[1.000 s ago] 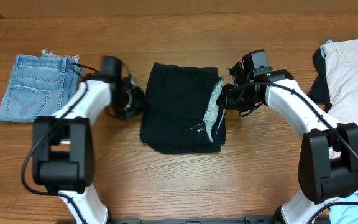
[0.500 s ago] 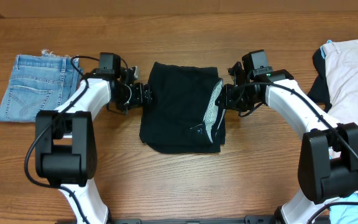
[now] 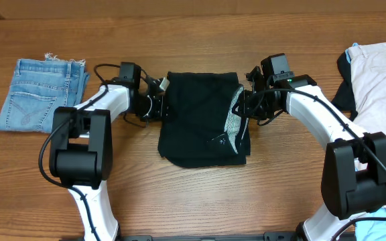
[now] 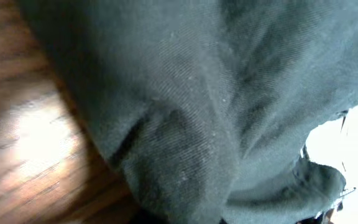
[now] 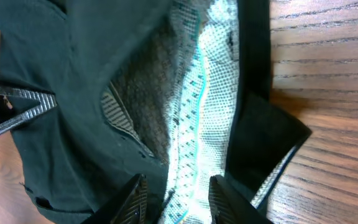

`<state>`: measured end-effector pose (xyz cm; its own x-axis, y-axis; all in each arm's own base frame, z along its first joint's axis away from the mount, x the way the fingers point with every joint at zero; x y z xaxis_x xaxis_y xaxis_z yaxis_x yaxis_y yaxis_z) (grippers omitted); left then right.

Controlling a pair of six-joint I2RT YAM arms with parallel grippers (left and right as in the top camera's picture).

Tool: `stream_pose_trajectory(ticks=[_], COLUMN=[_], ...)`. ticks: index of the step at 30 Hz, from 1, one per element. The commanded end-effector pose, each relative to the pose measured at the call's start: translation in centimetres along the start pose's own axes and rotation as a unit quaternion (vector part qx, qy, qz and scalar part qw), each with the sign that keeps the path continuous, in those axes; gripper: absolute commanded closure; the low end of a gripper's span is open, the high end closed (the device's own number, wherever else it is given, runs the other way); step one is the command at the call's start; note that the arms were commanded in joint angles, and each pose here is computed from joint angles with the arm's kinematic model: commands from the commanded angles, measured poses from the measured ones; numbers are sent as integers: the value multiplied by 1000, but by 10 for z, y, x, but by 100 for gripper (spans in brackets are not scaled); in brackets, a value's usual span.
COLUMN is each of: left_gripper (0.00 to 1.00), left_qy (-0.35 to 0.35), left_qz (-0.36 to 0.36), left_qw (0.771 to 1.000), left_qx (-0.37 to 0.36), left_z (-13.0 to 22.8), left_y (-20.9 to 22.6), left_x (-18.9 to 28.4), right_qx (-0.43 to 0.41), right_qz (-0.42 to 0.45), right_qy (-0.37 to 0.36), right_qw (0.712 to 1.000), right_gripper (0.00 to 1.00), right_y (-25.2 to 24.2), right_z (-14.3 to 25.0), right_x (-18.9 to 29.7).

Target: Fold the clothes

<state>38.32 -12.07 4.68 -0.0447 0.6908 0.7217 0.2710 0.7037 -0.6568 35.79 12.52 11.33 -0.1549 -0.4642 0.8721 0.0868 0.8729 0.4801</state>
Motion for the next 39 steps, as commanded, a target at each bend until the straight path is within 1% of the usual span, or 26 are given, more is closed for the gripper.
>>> stream_pose_trajectory(ticks=[1,3,6,8,11,14,17,22,24,26,29,31,32,34,39], left_gripper=[96,96,96,96,96,96,96,96,96,96,96,96,96,96,96], left_qy=[13,11,-20,-49,-116,-157,-173,-162,-172,-164,-157,-147,-141,-133,-166], left_qz=[-14,-52,-114,-147,-204,-245,-269,-301,-318,-356,-407,-425,-442,-490,-527], left_qw=[1000,999,993,988,972,956,947,940,932,920,900,892,885,861,833], left_qx=[-2,-5,-19,-10,-4,-13,-9,4,15,-1,-1,-37,-47,-32,-4], left_z=[-8,-19,-34,-38,-37,-32,-19,10,17,14,15,13,13,18,25], left_y=[-9,-19,-41,-51,-64,-61,-41,-4,6,8,14,16,18,29,46], left_x=[14,42,99,128,181,222,256,296,316,322,338,342,346,363,393], right_qx=[3,2,2,2,2,2,2,2,2,2,-1,-2,-3,-5,-8], right_qz=[-3,-3,-3,-3,-3,-3,-11,-15,-15,-15,-15,-14,-13,-10,-8], right_qy=[3,5,5,5,5,5,8,10,9,9,12,14,16,21,27], right_qw=[1000,1000,1000,1000,1000,1000,1000,1000,1000,1000,1000,1000,1000,1000,1000], right_gripper=[63,63,63,63,63,63,63,63,63,63,63,63,63,63,63], right_y=[2,1,1,1,1,1,3,4,4,4,4,3,3,2,1], right_z=[0,0,0,0,0,0,1,1,1,1,2,3,4,5,8], right_x=[1,1,1,1,1,1,1,1,1,1,1,1,1,1,1])
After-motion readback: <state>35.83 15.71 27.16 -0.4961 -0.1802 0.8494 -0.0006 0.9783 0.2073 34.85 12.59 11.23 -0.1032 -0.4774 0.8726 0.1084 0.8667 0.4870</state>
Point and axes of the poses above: each gripper's point midway between its finger pads, its own x axis back along the fingers, its own y axis along the line the jaws close on, z = x × y, the point moved 6 cm from there along x, back along the fingers, and after that the axes turned 7 degrees about -x, right-handed, at the moved point
